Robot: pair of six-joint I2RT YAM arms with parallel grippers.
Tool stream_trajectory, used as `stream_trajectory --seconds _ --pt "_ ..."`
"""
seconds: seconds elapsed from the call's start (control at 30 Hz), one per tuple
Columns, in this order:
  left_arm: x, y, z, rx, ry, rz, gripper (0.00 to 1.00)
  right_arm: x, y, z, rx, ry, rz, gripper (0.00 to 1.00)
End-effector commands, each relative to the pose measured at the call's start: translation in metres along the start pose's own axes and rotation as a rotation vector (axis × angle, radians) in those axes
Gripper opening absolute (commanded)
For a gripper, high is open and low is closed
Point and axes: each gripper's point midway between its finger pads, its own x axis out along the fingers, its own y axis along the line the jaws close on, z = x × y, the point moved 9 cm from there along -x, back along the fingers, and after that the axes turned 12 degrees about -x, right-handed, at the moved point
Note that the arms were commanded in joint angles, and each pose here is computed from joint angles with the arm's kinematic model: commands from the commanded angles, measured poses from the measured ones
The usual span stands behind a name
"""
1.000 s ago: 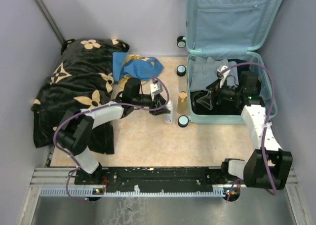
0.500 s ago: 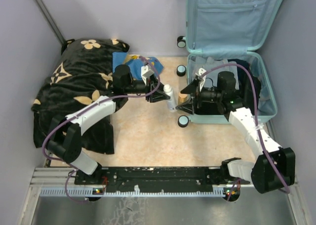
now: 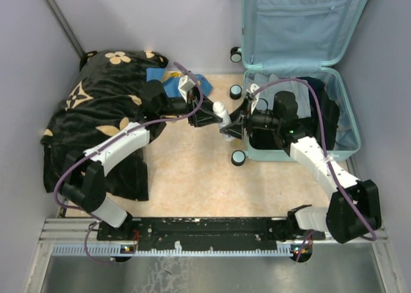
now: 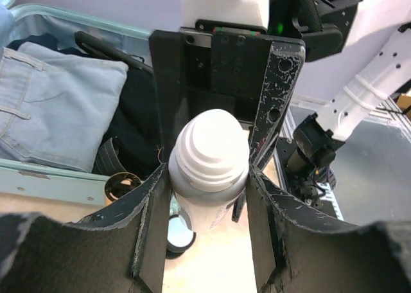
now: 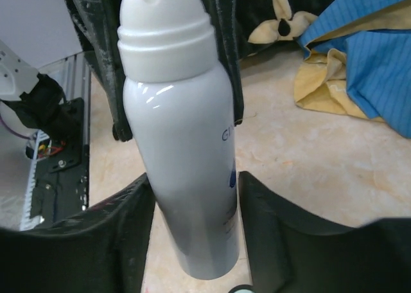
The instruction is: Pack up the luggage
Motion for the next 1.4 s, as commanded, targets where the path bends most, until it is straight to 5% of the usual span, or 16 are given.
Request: stream_trajectory --seconds 0.0,0.13,0.23,0.37,0.67,0.87,1.13,1.37 --pt "0.002 -0.014 0.026 0.069 -0.047 -0.044 0.37 0.003 -0.008 0.029 -0.054 -0.060 -0.034 0.45" --pt "0.000 -0.010 0.029 0.068 -0.058 -0.001 0.53 -0.006 -0.008 0.035 -0.066 -0.040 -0.055 0.22" --pt "-0.006 -0.003 0.033 0.061 -0.069 0.067 0.79 -0.021 -0.016 0.042 -0.035 -0.025 -0.091 0.21" --pt "-0.019 0.016 0.032 0.045 -0.075 0.207 0.92 -0.054 -0.036 0.049 0.015 0.033 -0.174 0.20" --pt "-0.023 0.046 0.027 0.096 -0.038 0.326 0.96 -0.160 -0.093 0.045 0.170 0.274 -0.538 0.19" --pt "-0.021 0.057 0.018 0.053 -0.041 0.332 0.96 -0.236 -0.139 0.020 0.333 0.559 -0.839 0.18" --pt "-0.028 0.069 0.007 0.023 -0.054 0.353 0.96 -0.309 -0.188 -0.042 0.553 0.800 -1.007 0.14" --pt "-0.041 0.082 -0.009 -0.020 -0.065 0.391 0.96 -0.333 -0.204 -0.072 0.541 0.927 -1.038 0.14"
